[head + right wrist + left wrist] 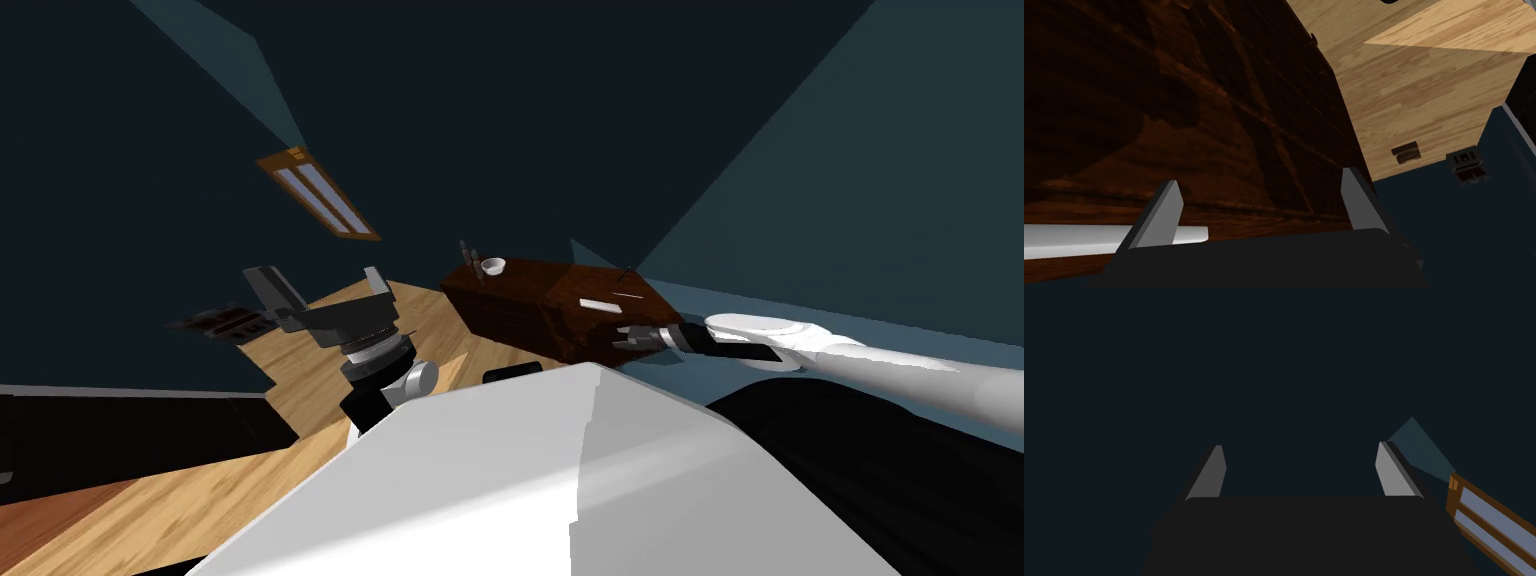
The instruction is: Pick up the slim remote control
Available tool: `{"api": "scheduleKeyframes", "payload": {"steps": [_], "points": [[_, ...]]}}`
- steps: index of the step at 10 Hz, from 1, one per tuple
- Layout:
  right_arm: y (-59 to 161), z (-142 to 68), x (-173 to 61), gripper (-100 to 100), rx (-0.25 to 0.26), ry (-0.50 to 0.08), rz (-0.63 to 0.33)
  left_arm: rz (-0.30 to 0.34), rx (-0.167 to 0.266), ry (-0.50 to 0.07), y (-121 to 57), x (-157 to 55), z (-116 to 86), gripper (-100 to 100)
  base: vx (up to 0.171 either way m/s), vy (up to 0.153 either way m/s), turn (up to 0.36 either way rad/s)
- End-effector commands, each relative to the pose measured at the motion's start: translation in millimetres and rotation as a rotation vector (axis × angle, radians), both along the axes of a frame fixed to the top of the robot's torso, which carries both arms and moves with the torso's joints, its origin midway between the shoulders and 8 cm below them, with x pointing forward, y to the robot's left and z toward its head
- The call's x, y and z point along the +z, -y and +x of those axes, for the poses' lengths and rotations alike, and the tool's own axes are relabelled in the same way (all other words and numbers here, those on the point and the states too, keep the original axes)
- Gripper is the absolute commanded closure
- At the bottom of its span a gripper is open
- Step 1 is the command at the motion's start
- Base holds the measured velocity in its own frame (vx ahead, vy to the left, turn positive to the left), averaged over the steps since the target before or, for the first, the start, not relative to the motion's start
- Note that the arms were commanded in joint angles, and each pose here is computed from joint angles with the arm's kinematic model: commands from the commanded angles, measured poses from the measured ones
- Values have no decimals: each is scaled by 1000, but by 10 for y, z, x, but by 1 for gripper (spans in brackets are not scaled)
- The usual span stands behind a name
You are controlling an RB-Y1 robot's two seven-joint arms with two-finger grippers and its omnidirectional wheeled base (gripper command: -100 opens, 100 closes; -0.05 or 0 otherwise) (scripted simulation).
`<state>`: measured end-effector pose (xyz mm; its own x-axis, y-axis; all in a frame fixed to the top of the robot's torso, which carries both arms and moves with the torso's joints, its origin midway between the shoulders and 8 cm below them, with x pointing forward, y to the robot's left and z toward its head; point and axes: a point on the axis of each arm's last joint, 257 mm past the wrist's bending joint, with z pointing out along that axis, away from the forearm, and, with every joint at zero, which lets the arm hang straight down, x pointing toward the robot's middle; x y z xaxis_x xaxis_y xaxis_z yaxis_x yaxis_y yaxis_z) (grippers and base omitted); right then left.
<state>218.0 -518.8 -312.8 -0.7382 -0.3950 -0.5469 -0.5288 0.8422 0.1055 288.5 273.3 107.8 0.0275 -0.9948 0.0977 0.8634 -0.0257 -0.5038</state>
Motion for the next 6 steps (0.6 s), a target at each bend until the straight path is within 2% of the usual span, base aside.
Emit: {"api": "scheduleKeyframes", "payload": {"steps": [1,2,3,4,5,6], "points": [[131,-33,70,-100,15,-23,-40,0,0,0,0,0,0,0,37,22,112],[324,-123,73,-100,23,-58,-93,0,0,0,0,0,0,0,35,24,232],[351,-103,107,-100,33,-62,-105,0,0,0,0,0,0,0,30,15,146],[547,-182,138,-100,45,-98,-161,0,0,0,0,0,0,0,47,21,245],[557,-174,152,-100,48,-99,-165,0,0,0,0,0,0,0,44,10,127],[742,-252,191,-100,60,-135,-218,0,0,0,0,0,0,0,43,18,265]]}}
